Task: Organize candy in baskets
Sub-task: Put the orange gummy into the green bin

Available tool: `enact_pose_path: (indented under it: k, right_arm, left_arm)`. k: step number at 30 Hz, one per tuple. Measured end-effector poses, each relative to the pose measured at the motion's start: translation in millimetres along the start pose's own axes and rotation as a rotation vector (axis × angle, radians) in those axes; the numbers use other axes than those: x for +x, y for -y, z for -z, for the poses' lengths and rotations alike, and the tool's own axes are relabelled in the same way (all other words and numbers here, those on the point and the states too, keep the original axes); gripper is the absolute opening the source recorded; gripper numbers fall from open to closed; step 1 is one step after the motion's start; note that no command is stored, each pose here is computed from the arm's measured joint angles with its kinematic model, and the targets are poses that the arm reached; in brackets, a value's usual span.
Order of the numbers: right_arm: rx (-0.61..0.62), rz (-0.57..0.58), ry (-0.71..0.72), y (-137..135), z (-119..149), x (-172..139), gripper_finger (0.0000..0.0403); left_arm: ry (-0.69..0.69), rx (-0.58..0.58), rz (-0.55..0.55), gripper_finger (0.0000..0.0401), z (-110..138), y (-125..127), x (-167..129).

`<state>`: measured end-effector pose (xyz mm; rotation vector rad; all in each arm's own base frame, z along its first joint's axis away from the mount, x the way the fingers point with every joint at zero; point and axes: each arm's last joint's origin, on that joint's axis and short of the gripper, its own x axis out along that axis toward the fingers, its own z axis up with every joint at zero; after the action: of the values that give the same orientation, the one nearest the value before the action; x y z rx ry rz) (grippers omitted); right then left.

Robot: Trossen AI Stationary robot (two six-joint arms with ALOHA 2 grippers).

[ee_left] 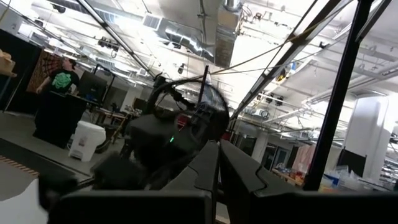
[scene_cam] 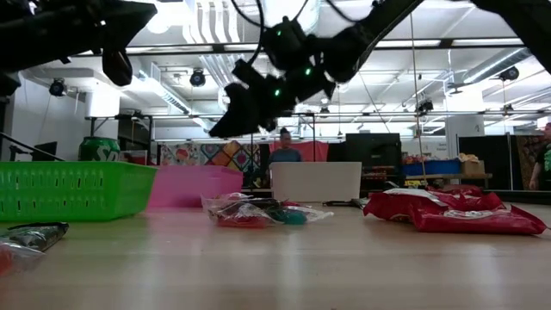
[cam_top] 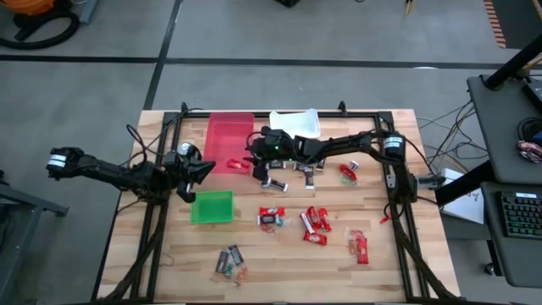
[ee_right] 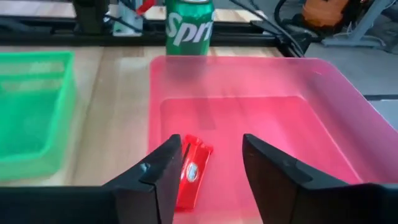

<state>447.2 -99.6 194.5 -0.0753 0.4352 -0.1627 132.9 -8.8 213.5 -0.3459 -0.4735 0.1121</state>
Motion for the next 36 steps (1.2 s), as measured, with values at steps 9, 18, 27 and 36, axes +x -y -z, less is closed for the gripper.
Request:
enact_pose_path:
  k: [9,18,27,36]
  right_arm:
    - [-0.070,-0.091,-0.176,-24.7,-33.3,-62.3,0.0154]
    - [-0.057,-0.150,-0.197,-48.8,-39.3,-120.0,0.0137]
    - [0.000,-0.180,-0.183,-62.3,-21.9,-168.6,0.0137]
    - [0.093,-0.190,-0.158,-63.3,-2.5,-209.7,0.0144]
  left_arm:
    - [-0.093,-0.021,-0.026,0.0000,13.0,-1.5,5.5]
    - [-0.251,0.046,-0.030,0.0000,21.3,10.1,44.1]
    - [-0.569,0.141,-0.090,0.0000,33.9,17.7,75.2]
    - [-0.896,0.357,-0.118,0.0000,42.8,23.6,100.6]
